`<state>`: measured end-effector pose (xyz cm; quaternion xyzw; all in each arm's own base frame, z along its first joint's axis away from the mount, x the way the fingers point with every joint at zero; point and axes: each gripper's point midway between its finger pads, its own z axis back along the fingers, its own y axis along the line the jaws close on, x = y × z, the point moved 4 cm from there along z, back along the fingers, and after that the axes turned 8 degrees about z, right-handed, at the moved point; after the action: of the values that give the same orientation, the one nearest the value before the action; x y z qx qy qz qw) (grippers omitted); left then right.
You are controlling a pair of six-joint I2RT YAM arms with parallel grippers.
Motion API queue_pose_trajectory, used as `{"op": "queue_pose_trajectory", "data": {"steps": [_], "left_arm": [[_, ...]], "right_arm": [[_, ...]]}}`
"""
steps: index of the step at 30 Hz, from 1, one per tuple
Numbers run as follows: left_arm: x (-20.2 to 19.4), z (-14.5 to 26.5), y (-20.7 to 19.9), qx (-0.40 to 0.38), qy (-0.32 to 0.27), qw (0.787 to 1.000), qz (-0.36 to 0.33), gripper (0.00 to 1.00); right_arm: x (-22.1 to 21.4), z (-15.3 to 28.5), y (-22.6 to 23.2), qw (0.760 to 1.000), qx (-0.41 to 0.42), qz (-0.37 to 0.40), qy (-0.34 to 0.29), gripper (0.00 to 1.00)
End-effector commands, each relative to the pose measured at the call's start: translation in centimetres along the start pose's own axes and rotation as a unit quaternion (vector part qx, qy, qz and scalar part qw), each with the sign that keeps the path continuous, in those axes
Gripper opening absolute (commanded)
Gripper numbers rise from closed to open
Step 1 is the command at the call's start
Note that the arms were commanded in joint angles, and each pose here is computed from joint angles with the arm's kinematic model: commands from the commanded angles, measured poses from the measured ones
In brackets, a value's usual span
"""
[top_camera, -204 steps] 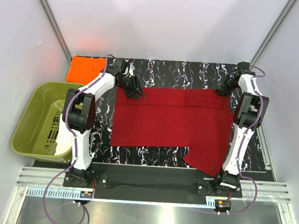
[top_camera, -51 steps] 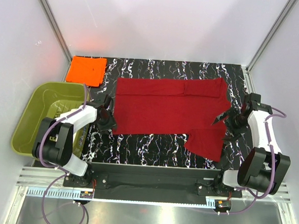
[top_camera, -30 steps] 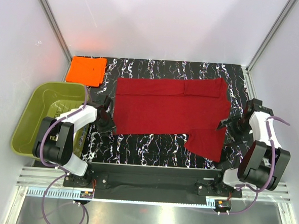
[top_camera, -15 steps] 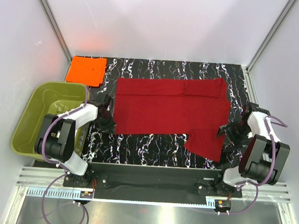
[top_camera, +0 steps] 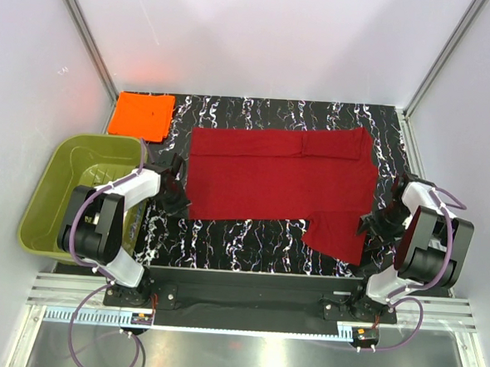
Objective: Fold and stack the t-shirts
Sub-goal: Fold the tshirt
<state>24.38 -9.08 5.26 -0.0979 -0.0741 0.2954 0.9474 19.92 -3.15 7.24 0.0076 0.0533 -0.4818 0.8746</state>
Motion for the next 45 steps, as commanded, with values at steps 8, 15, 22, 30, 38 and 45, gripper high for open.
{"op": "queue_pose_trajectory", "data": {"steps": [8, 15, 22, 30, 38, 45], "left_arm": [[0.9, 0.2, -1.1, -0.032, -0.016, 0.999, -0.008, 0.0], [1.0, 0.6, -1.2, -0.035, -0.021, 0.999, -0.01, 0.0], [1.0, 0.8, -1.4, -0.037, -0.021, 0.999, -0.009, 0.0], [0.8, 0.9, -1.1, -0.034, -0.023, 0.999, -0.008, 0.0], [0.5, 1.9, -0.7, -0.033, -0.032, 0.999, -0.008, 0.0], [0.8, 3.5, -0.7, -0.032, -0.047, 0.998, -0.006, 0.0]], "right_arm": [[2.2, -0.7, 0.5, 0.994, 0.039, -0.027, -0.102, 0.49], [2.2, -2.2, 0.7, 0.992, 0.055, -0.025, -0.11, 0.47], [1.7, -3.3, 0.5, 0.992, 0.062, -0.024, -0.108, 0.45], [0.8, -3.9, -0.3, 0.994, 0.044, -0.03, -0.091, 0.04], [0.3, -1.3, -1.1, 0.996, 0.03, 0.016, -0.084, 0.0], [1.0, 2.3, 0.5, 0.991, 0.075, 0.044, -0.098, 0.0]]}}
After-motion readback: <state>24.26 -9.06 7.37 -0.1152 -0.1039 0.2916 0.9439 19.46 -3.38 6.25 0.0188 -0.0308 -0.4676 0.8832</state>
